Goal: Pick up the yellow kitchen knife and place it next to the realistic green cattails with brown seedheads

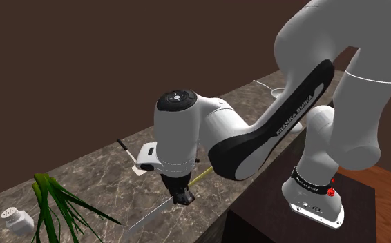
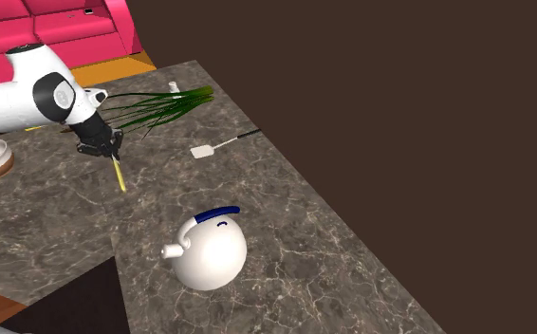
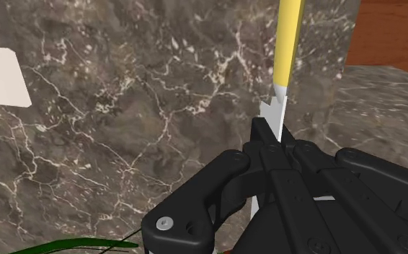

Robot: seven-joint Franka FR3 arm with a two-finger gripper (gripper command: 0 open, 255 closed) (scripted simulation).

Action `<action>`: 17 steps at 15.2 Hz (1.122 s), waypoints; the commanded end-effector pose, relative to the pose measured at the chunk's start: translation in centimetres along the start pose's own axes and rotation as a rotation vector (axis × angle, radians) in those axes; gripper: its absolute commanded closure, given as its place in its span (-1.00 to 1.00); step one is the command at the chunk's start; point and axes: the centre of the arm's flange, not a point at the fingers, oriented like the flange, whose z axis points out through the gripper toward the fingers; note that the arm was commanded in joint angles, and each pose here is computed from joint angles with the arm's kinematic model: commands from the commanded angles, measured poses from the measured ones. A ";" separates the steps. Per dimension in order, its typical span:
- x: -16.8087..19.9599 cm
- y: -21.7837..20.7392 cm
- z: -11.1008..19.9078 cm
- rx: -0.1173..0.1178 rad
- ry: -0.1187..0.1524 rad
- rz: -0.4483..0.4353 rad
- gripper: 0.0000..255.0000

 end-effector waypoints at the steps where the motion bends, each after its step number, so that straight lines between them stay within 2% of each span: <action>1: -0.1 -0.2 1.0 0.000 0.000 0.000 1.00; 14: -0.1 -0.8 7.8 0.000 0.000 0.000 1.00; 17: -0.1 -0.8 7.8 0.000 0.000 0.000 1.00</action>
